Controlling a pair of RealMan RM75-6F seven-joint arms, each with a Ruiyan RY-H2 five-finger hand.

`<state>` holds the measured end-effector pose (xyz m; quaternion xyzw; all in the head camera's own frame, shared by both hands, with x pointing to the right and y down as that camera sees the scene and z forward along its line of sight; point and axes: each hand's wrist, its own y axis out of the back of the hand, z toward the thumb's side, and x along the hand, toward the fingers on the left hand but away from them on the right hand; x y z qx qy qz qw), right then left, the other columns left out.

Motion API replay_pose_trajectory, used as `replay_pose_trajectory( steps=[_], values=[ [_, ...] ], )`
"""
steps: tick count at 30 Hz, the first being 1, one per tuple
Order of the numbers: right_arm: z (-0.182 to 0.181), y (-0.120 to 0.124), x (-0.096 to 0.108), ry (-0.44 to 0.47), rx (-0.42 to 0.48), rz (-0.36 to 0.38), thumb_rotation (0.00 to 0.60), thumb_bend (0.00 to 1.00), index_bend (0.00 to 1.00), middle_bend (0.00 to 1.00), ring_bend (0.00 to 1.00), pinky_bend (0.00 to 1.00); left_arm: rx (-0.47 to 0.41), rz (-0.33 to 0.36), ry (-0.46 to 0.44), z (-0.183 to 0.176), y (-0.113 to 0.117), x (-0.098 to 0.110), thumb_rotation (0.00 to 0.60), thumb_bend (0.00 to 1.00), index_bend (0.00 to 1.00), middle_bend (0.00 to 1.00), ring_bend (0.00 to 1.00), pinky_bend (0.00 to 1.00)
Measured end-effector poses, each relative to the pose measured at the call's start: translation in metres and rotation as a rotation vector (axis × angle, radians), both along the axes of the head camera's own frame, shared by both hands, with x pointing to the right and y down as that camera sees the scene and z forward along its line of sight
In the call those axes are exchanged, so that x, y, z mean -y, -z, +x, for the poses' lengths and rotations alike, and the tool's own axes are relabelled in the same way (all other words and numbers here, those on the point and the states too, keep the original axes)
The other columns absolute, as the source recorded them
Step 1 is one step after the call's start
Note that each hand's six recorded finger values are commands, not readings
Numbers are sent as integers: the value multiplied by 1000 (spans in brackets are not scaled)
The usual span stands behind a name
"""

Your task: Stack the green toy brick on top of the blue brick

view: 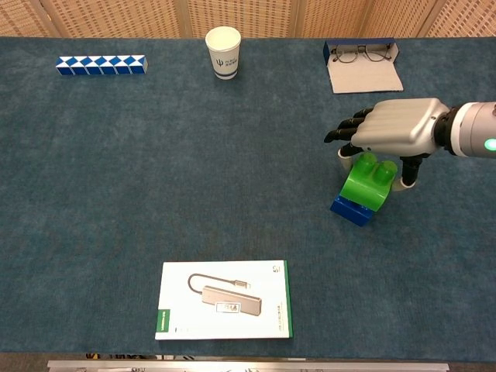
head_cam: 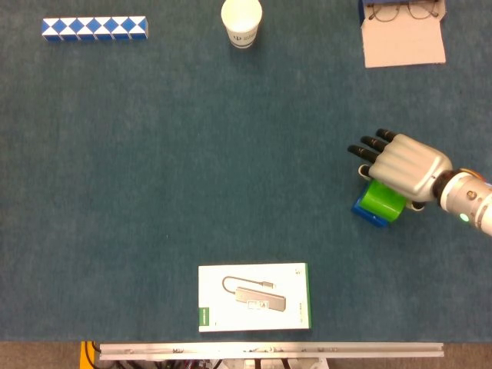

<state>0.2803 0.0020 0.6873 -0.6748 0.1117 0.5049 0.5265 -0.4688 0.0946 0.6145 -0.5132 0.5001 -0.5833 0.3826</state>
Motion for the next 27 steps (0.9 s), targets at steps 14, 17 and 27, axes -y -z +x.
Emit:
replay_pose_trajectory(
  steps=[14,17,27],
  values=[
    [-6,0,-7,21,-19,2,600,182,431,61,0,109,-7,7,-2,1,2,0,600,76,443,363,263,335],
    [-5,-1,-8,24,-26,4,600,182,431,61,0,109,-8,8,-5,2,3,-1,600,76,443,363,263,335],
    [-3,-5,-11,33,-50,8,600,181,431,61,0,109,-10,10,-10,3,4,-1,600,76,443,363,263,336]
  ],
)
